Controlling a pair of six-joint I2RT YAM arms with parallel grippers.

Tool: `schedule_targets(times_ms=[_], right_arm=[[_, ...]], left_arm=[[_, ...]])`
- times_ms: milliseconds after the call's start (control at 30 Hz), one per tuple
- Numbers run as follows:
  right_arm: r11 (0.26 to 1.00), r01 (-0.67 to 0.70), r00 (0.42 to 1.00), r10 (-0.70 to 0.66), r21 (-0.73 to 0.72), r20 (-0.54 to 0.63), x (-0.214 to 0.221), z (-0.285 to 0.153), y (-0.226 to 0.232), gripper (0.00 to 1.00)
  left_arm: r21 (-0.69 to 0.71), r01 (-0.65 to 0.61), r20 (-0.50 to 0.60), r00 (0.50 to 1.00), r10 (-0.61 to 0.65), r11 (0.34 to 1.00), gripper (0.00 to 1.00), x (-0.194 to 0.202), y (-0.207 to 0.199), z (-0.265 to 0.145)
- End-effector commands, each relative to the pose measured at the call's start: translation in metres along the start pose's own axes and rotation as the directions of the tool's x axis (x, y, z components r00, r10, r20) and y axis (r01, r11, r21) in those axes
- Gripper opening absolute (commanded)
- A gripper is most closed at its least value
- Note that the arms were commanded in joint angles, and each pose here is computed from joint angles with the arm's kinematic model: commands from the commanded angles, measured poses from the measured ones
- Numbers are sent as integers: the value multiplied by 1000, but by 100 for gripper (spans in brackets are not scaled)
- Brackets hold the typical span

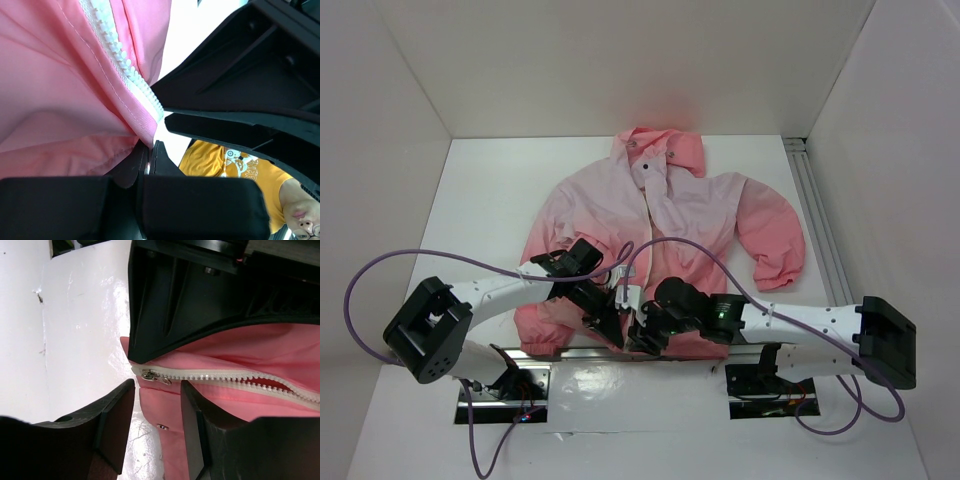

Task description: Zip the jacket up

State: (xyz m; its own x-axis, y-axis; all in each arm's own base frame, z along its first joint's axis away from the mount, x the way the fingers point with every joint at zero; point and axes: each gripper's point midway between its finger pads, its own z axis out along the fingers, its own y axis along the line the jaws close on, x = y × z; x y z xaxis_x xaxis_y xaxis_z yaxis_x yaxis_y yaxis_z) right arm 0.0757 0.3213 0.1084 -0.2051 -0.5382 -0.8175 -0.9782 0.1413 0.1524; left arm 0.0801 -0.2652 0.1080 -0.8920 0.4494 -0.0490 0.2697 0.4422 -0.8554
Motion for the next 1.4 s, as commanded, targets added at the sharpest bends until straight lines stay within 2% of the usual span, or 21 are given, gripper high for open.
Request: schedule_targets(times_ms=[0,267,333,400,833,1100,1367], right_arm=[[998,48,997,-45,-41,70,-24,3,8,49],[995,67,995,-61,-78,79,-26,3,16,47],[995,67,995,-61,-78,79,-26,3,16,42],[995,67,995,-61,-78,79,-26,3,16,42],[995,64,996,-58,-78,69,-23,1,16,24],[995,66,995,-61,-68,78,-25,0,15,19],[997,59,997,-56,-48,59,-19,0,11,20]], left_arm=[[53,-32,-22,999,33,998,0,2,-16,-4],[53,-41,-22,999,42,998,0,2,-16,-4],[53,-41,-22,999,42,998,0,2,-16,-4],[53,-41,-22,999,42,998,0,2,-16,-4],[53,-41,-22,999,42,998,0,2,-16,-4],[52,-33,-26,999,35,998,0,2,-14,-3],[52,-33,-26,999,35,998,0,2,-14,-3]])
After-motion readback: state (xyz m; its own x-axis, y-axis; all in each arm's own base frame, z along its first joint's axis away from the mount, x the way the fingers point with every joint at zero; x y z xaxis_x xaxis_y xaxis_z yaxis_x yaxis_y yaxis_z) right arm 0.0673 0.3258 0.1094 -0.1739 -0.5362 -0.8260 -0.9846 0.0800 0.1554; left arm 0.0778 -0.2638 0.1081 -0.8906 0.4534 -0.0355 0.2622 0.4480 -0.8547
